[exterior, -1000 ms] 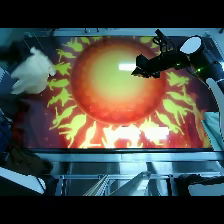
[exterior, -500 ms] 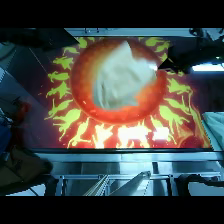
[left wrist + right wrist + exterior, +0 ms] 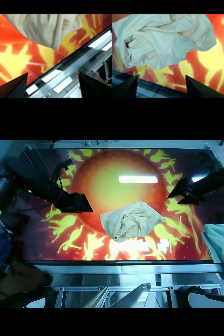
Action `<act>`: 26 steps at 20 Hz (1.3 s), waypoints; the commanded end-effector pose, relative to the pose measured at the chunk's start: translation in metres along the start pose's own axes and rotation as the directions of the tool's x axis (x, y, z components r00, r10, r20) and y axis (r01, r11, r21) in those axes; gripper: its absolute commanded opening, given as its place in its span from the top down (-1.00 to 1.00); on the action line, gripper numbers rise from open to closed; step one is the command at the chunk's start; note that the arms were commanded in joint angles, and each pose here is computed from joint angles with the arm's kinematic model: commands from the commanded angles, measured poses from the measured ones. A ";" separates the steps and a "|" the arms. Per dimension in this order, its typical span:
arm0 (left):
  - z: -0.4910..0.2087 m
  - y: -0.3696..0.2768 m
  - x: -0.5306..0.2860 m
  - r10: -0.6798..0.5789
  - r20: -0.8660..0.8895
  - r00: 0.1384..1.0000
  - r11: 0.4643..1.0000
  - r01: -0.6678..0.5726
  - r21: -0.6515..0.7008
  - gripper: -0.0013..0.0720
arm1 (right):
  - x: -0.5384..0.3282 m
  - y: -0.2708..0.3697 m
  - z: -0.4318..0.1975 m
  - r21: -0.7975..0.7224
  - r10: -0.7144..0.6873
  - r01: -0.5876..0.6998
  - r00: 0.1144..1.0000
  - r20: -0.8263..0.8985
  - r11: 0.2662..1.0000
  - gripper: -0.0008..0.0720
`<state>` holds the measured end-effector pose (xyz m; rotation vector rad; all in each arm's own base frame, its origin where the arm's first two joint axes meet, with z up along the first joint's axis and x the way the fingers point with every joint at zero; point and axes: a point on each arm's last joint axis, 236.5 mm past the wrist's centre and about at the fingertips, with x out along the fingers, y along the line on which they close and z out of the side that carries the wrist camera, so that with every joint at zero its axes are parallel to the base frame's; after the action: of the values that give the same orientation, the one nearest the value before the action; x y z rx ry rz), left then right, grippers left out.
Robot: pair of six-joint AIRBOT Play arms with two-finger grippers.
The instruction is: Fold the shirts.
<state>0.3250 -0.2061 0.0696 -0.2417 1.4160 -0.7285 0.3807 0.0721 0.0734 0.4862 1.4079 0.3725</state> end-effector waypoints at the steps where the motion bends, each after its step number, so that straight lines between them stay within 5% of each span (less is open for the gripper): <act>1: -0.024 0.011 0.061 0.001 -0.016 1.000 0.995 -0.002 -0.095 -0.96 | 0.061 -0.030 -0.023 0.083 0.017 -0.012 0.998 -0.059 0.996 -0.43; 2: -0.030 0.010 0.077 -0.022 -0.018 1.000 0.992 0.019 -0.122 -0.95 | 0.078 -0.036 -0.030 0.105 0.037 -0.030 0.997 -0.068 0.994 -0.03; 7: -0.030 -0.004 0.139 -0.153 -0.010 0.988 0.960 0.146 -0.239 -0.93 | 0.141 -0.061 -0.051 0.180 0.096 -0.076 0.989 -0.109 0.981 -0.04; 13: -0.016 -0.039 0.186 -0.175 -0.109 0.979 0.977 0.159 -0.143 -0.93 | 0.170 -0.028 -0.046 0.153 0.247 -0.229 0.963 -0.112 0.961 0.05; 14: -0.011 -0.044 0.191 -0.176 -0.112 0.978 0.978 0.162 -0.129 -0.88 | 0.170 -0.026 -0.043 0.152 0.257 -0.241 0.961 -0.098 0.959 0.60; 15: -0.009 -0.046 0.196 -0.175 -0.122 0.977 0.980 0.161 -0.116 -0.15 | 0.169 -0.022 -0.041 0.150 0.276 -0.262 0.957 -0.087 0.953 0.81; 16: -0.009 -0.048 0.197 -0.182 -0.144 0.973 0.980 0.167 -0.110 0.90 | 0.166 -0.017 -0.039 0.146 0.301 -0.287 0.950 -0.082 0.947 0.92; 19: -0.005 -0.059 0.181 -0.211 -0.173 0.962 0.976 0.199 -0.083 0.95 | 0.140 0.011 -0.030 0.111 0.425 -0.419 0.905 -0.036 0.901 0.93; 22: 0.020 -0.084 0.100 -0.251 -0.083 0.964 0.967 0.253 0.014 0.95 | 0.042 0.076 -0.006 -0.068 0.679 -0.676 0.724 0.118 0.733 0.93; 24: 0.037 -0.110 0.010 -0.269 0.080 0.960 0.956 0.255 0.146 0.95 | -0.076 0.127 -0.003 -0.363 0.858 -0.778 0.461 0.225 0.513 0.92; 26: 0.041 -0.148 -0.101 -0.292 0.324 0.900 0.934 0.195 0.300 0.93 | -0.204 0.164 -0.034 -0.668 0.955 -0.685 0.160 0.252 0.291 0.92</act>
<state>0.3329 -0.3119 0.1201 -0.3789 1.2399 -0.9866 0.3805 0.1422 0.1590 0.9945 0.7880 1.0283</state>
